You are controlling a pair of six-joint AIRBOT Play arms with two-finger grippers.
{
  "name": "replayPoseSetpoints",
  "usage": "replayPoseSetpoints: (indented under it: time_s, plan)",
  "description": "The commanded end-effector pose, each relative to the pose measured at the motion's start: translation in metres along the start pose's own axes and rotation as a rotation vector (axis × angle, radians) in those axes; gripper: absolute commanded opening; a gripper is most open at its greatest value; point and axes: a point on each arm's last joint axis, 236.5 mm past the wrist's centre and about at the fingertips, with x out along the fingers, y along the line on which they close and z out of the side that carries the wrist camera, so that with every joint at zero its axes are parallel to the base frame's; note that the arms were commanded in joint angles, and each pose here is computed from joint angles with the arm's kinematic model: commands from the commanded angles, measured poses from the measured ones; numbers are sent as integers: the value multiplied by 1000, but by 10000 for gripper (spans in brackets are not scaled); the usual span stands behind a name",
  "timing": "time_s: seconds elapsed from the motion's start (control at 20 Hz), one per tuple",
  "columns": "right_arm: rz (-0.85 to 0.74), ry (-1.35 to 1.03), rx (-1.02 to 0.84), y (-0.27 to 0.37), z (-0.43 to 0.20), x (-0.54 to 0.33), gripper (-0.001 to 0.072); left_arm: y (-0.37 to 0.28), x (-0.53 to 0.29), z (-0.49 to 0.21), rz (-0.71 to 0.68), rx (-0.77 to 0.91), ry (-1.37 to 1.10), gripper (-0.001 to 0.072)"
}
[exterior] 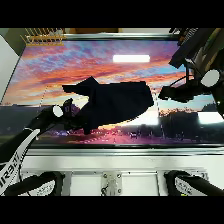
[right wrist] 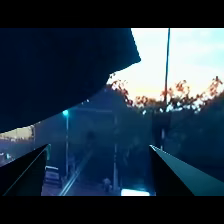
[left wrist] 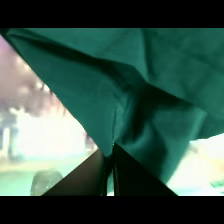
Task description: Fold the clothes and pants, and hang the long-sleeved shirts on hangers.
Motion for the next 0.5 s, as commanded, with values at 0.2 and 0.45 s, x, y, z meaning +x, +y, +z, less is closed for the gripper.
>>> replayPoseSetpoints:
  time_s: [0.2, 0.45]
  plan:
    - [-9, 44, 543, -54, -63, 106, 679, 11, -63, 28, -45, 5, -166, 9]
    - [176, -51, 655, -25, -38, 165, 678, 12, -69, 28, -48, 4, -177, 9]
